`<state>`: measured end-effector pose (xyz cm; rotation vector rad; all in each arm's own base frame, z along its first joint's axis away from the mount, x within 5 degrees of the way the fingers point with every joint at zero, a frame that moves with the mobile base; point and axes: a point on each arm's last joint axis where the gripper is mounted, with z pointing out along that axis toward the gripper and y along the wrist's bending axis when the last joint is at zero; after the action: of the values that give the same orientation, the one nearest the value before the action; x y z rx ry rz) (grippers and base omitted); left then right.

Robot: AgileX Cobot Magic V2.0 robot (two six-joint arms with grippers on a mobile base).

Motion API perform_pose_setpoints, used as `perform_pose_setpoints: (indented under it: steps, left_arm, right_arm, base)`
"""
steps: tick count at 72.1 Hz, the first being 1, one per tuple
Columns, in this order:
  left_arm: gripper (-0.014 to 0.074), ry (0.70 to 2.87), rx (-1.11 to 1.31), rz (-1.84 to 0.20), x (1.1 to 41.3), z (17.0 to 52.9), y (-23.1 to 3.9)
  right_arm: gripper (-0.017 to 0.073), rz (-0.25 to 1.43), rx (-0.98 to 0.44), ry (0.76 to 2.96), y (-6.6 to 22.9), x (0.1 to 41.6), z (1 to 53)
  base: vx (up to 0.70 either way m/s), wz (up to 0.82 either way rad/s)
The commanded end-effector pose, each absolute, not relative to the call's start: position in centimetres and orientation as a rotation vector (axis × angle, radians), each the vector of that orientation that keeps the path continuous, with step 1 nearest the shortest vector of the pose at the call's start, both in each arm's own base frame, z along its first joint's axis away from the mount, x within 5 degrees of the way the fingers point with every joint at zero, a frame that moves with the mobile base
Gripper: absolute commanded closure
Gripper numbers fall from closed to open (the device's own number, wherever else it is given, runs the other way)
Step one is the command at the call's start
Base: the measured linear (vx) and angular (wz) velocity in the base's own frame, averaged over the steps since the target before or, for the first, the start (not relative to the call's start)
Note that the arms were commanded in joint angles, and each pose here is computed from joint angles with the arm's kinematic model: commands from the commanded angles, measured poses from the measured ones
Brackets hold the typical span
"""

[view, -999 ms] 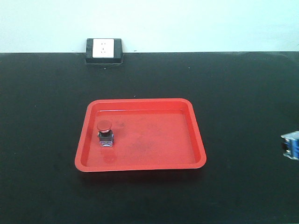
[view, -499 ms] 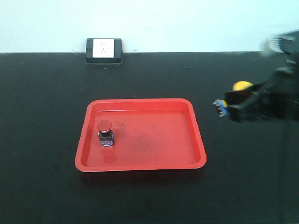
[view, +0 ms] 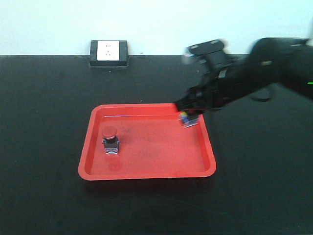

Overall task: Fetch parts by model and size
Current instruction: 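Reach the right gripper with the yellow-capped button over the tray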

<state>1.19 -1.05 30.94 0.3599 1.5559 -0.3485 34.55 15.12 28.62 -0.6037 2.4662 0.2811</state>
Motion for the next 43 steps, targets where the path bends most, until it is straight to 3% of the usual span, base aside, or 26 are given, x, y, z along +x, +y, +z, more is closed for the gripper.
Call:
perform_pose_setpoints:
  steps: [1,28,43]
  left_arm:
    - [0.0083,1.472,0.337,-0.371,1.1,32.3,-1.0]
    - [0.0083,1.472,0.337,-0.371,1.1,32.3,-1.0]
    - [0.0083,1.471,0.337,-0.371,1.1,32.3,-1.0]
  right_arm:
    - [0.0552,0.316,-0.482,2.433,16.0,35.9,29.7]
    - [0.0527,0.296,-0.453,2.574,17.4,39.4,23.4]
    - [0.0366,0.287,-0.460,2.609,17.5,39.6,22.2]
  base:
    - [0.00,0.00]
    - [0.00,0.00]
    - [0.00,0.00]
